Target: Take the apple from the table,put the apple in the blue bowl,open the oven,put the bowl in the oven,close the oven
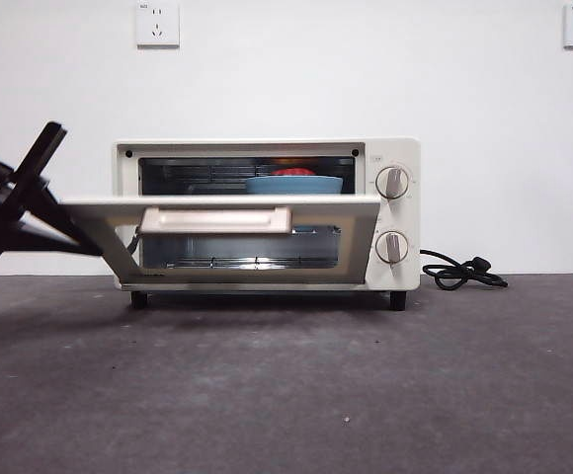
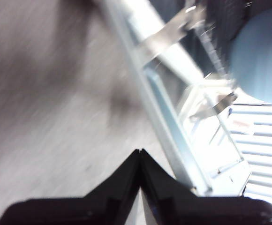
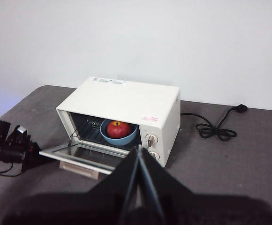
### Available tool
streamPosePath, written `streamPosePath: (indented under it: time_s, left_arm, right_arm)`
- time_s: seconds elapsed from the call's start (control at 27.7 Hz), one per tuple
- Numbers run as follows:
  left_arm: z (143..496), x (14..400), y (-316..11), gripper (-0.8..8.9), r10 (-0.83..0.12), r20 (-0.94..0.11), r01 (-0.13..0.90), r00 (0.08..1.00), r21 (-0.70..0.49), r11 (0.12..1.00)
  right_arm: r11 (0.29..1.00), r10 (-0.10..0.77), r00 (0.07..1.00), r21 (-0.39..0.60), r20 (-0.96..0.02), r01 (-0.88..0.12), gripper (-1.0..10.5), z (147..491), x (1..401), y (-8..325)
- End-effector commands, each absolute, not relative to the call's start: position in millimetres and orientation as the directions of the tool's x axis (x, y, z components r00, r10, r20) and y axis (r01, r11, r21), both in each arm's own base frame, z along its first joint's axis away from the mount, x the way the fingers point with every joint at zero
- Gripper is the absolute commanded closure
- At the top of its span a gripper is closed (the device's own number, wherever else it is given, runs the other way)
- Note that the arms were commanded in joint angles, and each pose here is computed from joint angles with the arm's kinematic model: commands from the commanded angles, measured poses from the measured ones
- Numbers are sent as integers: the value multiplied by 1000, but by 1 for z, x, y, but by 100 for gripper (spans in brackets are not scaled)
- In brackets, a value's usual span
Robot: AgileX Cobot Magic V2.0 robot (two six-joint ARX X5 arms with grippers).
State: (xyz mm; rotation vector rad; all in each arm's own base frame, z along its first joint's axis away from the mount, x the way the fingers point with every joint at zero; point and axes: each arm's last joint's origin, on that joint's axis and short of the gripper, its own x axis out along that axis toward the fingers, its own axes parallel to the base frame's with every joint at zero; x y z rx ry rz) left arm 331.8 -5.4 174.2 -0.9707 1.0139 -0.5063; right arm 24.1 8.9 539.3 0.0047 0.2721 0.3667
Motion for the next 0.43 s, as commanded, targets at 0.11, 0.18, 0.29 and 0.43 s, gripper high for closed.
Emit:
streamPosePath:
  time_s: [0.11,0.18,0.29,0.43]
  left_arm:
    - [201,346,-9,819,-759,-412,-2,504,-879,476]
    - [210,352,-9,819,-756,-394,14,523,-883,469]
    - [227,361,-8,819,-739,-372,51,561,-876,479]
    - [248,370,-9,819,-705,-356,91,614,-855,511]
  right_arm:
    - [925,376,883,63,-282,-374,958,537,22,9]
    - [920,389,877,66,-282,-387,958,537,22,9]
    - [918,394,874,67,-283,-392,958,537,22,9]
    - [917,394,874,63,-283,-393,958,537,22,9]
